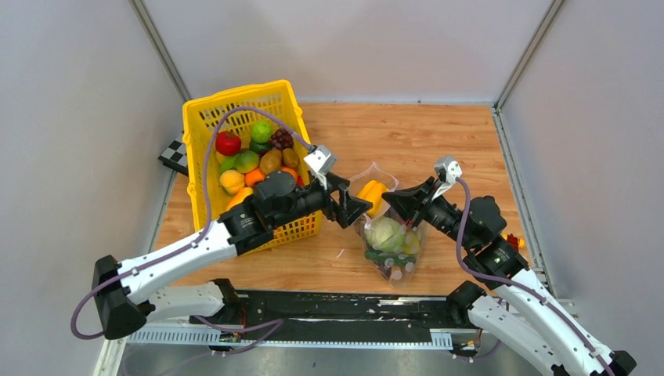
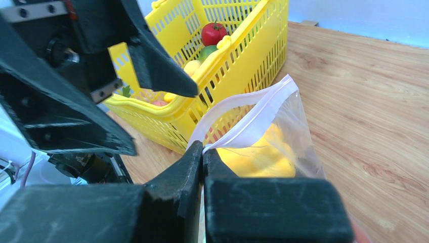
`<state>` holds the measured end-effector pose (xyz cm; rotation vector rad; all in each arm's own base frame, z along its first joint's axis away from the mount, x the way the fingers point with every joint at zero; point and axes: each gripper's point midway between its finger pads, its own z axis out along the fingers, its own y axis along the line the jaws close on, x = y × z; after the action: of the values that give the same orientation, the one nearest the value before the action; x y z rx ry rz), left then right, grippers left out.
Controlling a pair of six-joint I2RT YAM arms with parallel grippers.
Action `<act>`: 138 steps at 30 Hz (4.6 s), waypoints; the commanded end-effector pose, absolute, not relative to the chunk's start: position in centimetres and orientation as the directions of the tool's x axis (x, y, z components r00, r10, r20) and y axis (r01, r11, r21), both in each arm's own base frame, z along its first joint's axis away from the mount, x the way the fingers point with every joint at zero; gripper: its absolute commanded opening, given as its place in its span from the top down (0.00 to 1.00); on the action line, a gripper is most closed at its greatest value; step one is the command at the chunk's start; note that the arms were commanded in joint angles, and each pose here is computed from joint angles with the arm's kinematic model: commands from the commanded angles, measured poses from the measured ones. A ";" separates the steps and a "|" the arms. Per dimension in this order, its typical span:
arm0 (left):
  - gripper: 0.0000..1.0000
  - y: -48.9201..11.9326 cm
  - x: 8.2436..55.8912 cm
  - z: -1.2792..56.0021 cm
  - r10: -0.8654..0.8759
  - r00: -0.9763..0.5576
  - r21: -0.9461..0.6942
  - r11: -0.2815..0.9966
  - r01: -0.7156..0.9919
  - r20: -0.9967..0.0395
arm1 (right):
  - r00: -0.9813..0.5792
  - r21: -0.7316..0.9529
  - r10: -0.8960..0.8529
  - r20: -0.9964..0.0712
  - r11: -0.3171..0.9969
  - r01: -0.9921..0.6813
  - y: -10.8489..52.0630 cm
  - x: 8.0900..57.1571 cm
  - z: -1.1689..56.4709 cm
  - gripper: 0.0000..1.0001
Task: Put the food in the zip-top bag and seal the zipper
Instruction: Place the fake vegetable in the zipper food storage bag, then move the bin to the center of the board, then adjust the zipper food storage bag at the center of the board.
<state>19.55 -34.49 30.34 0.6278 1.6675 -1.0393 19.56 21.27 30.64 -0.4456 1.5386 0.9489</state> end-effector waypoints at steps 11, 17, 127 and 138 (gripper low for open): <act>0.00 -28.8 14.1 28.0 0.094 -0.319 -0.250 0.430 0.867 -0.943 | -0.144 0.279 0.259 -0.955 0.625 -0.729 20.4 19.9 32.4 0.97; 0.00 -26.4 15.7 23.6 0.236 -0.419 -0.206 0.603 0.771 -0.877 | -0.149 0.281 0.257 -0.955 0.623 -0.730 20.4 19.8 32.3 0.97; 1.00 -29.2 19.8 31.9 -0.045 -0.290 -0.271 0.512 0.815 -0.956 | -0.130 0.088 -0.097 -0.987 0.356 -0.930 22.4 14.4 33.9 0.50; 1.00 -28.4 21.0 33.1 -0.173 -0.362 -0.391 0.582 0.713 -0.916 | -0.027 0.066 0.133 -0.991 0.298 -0.952 21.3 10.8 32.1 0.33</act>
<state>20.39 -28.66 29.16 0.5842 1.7956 -0.9418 11.23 20.57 30.21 -0.9040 1.3904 0.9998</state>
